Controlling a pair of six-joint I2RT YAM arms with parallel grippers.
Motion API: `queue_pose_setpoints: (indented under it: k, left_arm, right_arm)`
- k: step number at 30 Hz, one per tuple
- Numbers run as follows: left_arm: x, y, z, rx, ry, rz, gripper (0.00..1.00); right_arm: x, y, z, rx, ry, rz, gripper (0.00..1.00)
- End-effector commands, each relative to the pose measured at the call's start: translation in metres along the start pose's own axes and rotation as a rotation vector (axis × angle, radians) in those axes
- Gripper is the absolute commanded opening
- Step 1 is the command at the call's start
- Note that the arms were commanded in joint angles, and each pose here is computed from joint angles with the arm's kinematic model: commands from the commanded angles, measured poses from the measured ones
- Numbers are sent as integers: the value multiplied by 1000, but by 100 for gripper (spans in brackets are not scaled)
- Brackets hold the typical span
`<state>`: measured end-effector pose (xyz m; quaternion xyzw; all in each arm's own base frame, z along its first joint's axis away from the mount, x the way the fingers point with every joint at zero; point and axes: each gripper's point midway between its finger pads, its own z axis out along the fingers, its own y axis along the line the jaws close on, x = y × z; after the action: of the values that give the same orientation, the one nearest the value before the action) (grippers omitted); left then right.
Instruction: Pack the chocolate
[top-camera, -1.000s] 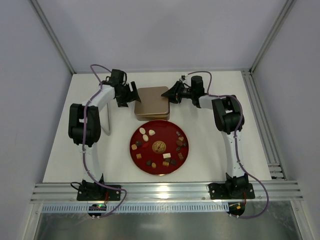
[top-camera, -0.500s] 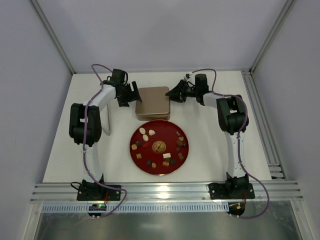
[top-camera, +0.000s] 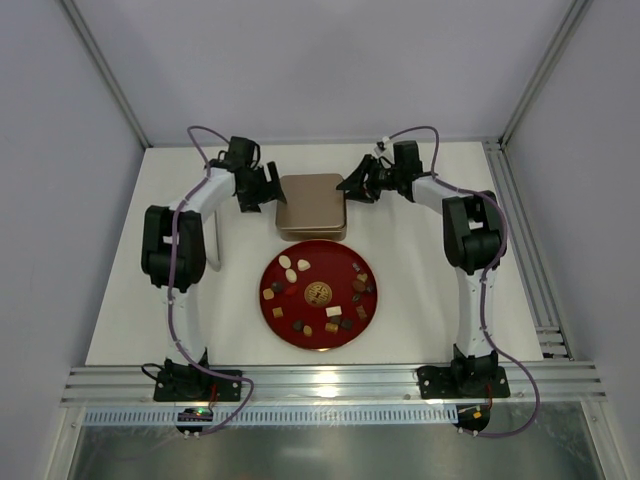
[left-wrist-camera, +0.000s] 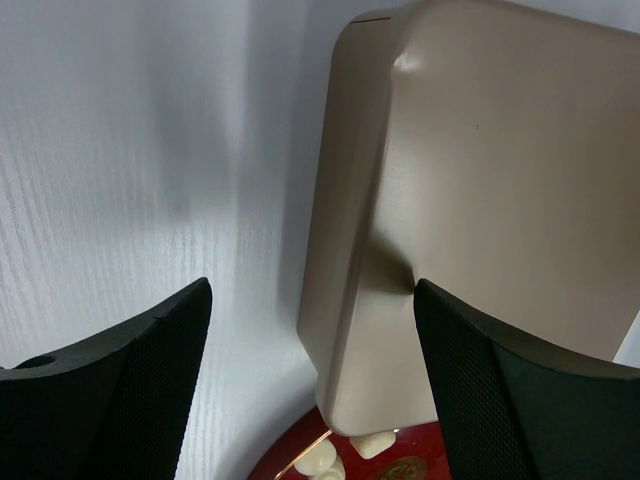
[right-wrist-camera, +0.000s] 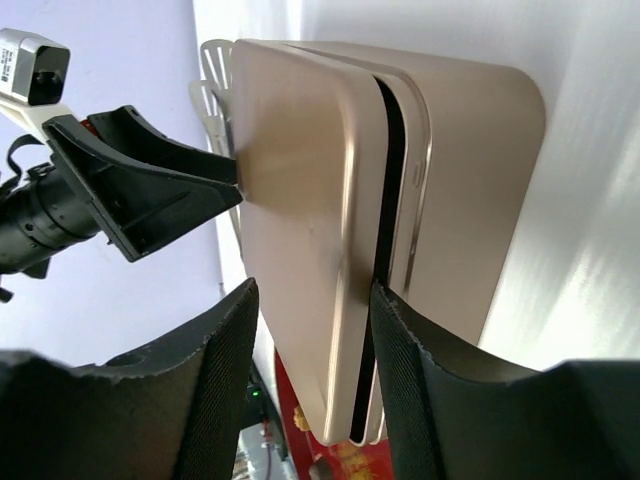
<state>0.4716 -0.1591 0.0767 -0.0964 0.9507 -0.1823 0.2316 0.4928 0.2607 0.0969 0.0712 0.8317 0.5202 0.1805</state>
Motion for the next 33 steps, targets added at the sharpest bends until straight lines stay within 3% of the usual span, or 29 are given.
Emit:
queue_pose_setpoints:
  k: [1,24,33]
  left_arm:
    - [-11,-7,-4,-5,-29,6,80]
    - [-14,-31,-7,7,-35,38,80]
    - [-9,-40,-4,32,-19,41,79]
  right_arm:
    - [-17,10,-18,81,-69,-101,52]
    - [-25,47,-40,7,-119,-157,54]
    - [-36,32,-59,137,-191,-181,53]
